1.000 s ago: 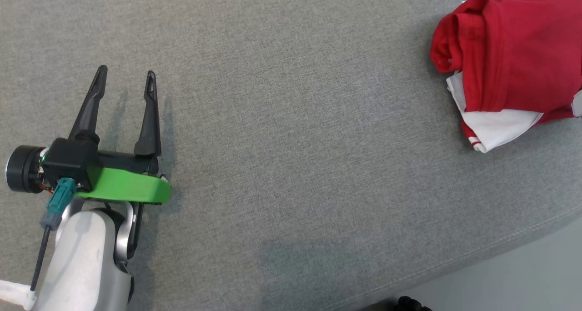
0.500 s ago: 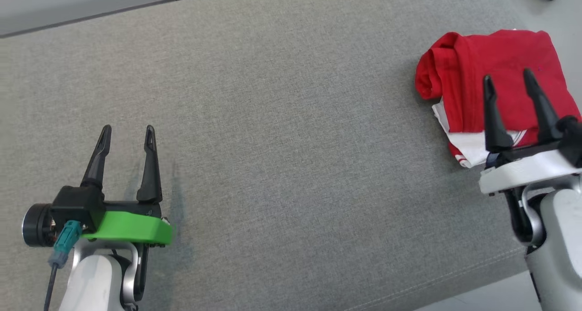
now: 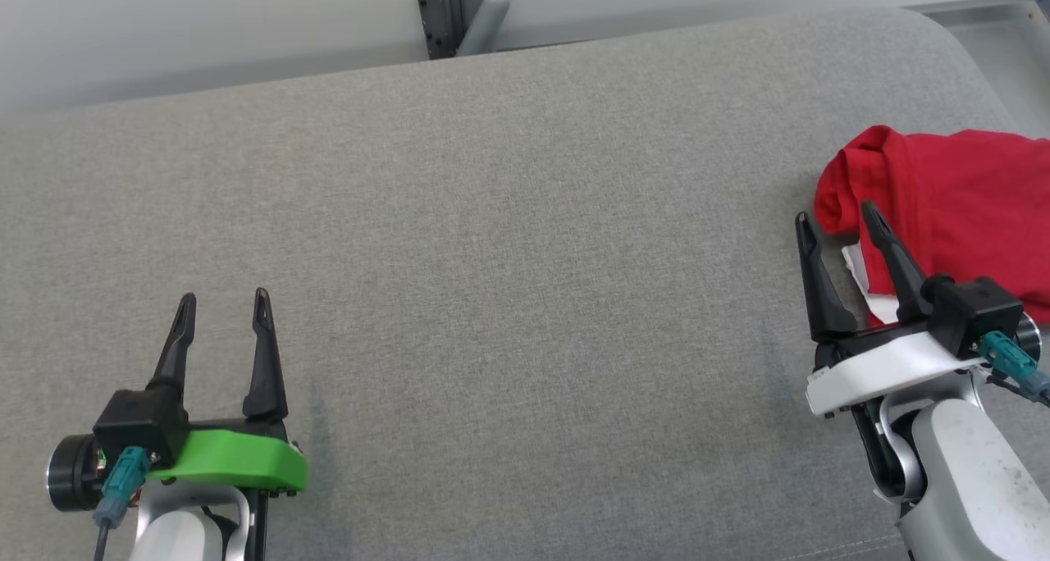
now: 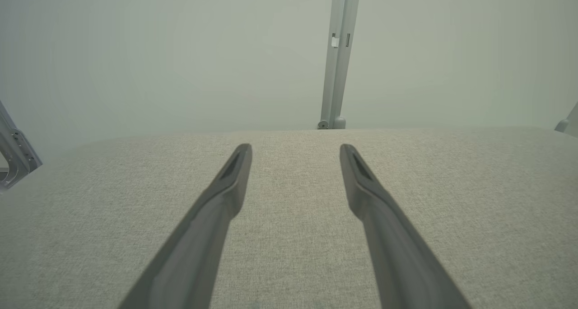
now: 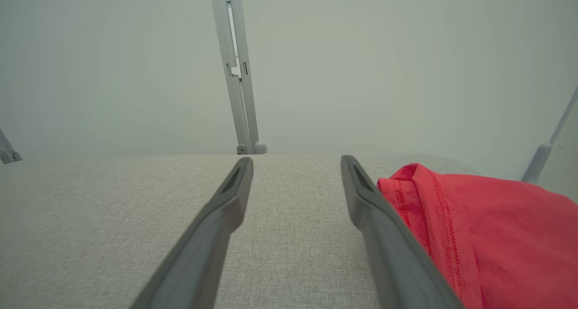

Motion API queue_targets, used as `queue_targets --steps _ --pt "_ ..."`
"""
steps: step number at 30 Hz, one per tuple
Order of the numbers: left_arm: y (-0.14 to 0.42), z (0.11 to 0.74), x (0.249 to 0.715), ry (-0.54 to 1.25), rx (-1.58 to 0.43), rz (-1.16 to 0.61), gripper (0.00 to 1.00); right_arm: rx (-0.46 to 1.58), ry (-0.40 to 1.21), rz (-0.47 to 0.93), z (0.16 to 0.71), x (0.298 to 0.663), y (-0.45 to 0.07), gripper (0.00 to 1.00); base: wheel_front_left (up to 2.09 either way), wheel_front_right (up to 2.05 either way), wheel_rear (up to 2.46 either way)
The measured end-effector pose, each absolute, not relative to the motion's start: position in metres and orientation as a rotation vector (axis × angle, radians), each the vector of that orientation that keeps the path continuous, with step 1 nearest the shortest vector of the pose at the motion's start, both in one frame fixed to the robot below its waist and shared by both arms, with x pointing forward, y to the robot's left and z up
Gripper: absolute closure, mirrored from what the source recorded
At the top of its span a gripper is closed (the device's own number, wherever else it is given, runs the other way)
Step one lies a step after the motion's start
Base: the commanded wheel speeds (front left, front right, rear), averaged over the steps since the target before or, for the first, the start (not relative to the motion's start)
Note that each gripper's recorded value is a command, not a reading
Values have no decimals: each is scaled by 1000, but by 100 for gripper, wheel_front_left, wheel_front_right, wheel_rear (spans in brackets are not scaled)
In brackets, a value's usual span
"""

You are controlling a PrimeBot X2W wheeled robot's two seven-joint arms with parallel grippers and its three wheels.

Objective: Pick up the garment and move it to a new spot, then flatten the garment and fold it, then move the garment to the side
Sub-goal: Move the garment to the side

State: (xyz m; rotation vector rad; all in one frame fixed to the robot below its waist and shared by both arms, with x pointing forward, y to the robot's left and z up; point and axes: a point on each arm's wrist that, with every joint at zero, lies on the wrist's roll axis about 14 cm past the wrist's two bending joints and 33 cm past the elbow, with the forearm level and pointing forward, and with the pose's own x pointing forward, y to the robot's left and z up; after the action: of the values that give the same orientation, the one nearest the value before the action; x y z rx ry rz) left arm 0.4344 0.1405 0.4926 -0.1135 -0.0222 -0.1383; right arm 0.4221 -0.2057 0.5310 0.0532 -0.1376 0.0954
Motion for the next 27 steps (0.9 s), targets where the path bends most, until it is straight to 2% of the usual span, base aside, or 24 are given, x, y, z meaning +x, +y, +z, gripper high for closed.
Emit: queue_targets --steps 11,27 --pt "155 509 397 -48 -114 -102 0 61 -122 123 531 389 -194 0 0 0 0" --pt "160 515 379 -48 -104 -100 0 57 -124 99 538 365 -202 0 0 0 0"
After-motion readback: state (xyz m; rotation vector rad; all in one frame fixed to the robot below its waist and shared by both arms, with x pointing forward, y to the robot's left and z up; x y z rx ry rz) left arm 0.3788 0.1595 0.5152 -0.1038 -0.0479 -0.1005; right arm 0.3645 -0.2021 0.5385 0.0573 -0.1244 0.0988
